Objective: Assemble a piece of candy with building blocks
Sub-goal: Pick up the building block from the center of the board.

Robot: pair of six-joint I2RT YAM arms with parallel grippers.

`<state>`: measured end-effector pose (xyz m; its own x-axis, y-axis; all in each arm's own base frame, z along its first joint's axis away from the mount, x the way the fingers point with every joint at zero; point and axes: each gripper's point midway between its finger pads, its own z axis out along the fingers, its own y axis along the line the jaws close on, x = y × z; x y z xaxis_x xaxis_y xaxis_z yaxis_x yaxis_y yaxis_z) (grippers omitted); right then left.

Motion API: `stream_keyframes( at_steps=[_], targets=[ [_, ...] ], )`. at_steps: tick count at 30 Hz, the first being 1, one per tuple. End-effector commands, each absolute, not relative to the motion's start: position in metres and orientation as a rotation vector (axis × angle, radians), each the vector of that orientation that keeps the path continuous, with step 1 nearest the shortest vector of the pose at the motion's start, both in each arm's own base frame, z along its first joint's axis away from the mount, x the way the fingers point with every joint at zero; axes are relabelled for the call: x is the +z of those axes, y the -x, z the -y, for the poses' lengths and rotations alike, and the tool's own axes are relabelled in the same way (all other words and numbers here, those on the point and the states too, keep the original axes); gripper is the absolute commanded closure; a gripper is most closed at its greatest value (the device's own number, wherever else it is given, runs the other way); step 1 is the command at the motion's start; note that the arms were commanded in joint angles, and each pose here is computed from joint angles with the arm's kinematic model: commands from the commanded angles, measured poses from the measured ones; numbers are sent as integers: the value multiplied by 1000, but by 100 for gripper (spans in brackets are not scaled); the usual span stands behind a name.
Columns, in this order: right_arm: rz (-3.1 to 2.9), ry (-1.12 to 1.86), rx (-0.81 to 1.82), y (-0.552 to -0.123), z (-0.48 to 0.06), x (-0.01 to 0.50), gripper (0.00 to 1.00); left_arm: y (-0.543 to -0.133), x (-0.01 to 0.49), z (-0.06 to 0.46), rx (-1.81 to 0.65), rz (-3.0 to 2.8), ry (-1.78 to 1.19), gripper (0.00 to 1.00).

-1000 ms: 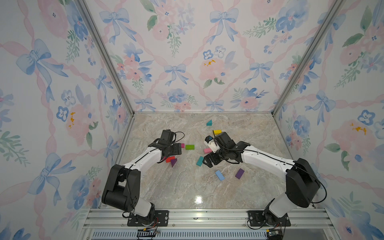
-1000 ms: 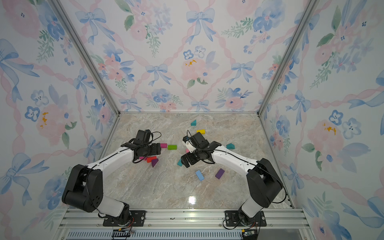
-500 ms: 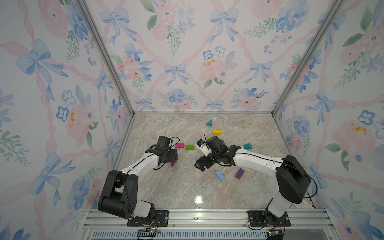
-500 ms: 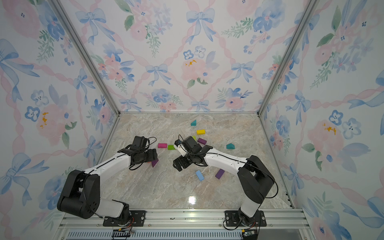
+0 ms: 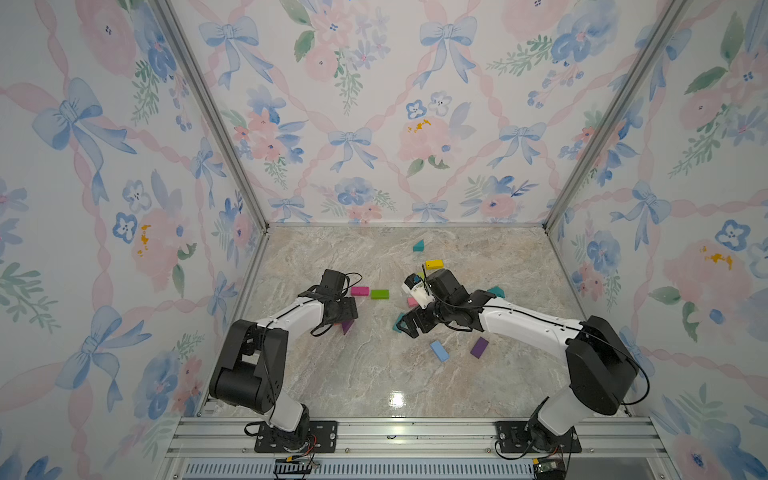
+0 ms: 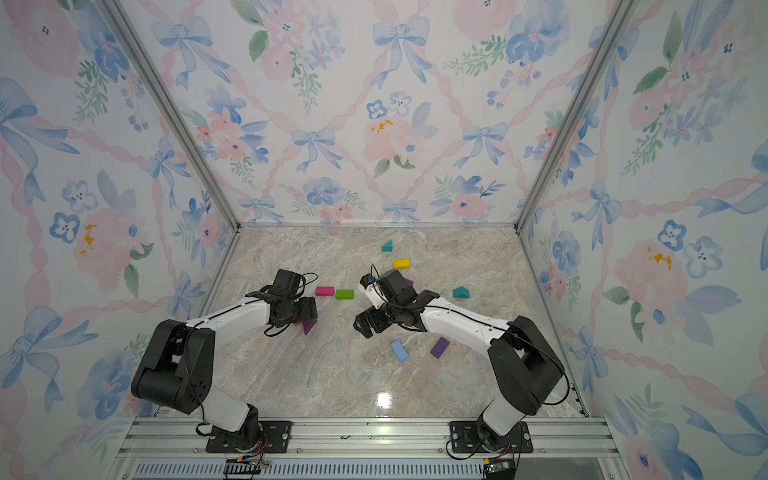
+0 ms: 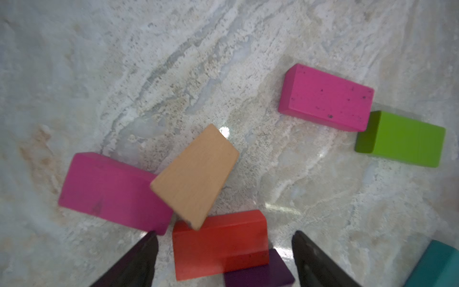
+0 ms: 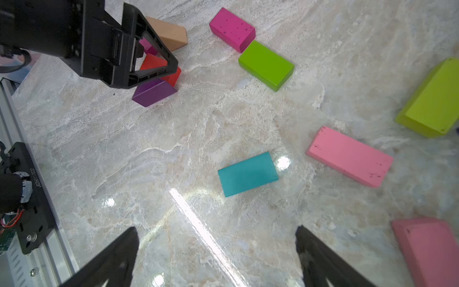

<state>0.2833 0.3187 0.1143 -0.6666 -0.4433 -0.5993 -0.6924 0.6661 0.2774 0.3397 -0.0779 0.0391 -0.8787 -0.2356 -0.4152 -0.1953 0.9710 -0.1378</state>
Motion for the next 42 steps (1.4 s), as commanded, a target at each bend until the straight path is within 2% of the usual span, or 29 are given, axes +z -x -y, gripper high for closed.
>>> stream_keyframes(
  at_steps=[1,12,25,33,38,42],
  targets=[
    [-2370,865,702,-286,-313,119,1,-343,37,80,-91,-2685,310,15],
    [-2367,776,725,-302,-283,122,1,-332,21,77,3,-2720,310,25],
    [-2372,709,731,-306,-256,120,1,-339,12,84,11,-2736,328,28],
    [-2375,706,726,-305,-251,120,1,-336,12,91,0,-2743,303,46],
    [-2369,691,717,-304,-245,126,1,-335,21,100,-17,-2719,270,47],
    [-2362,681,706,-302,-240,133,1,-342,34,126,-76,-2694,203,47]
  ],
)
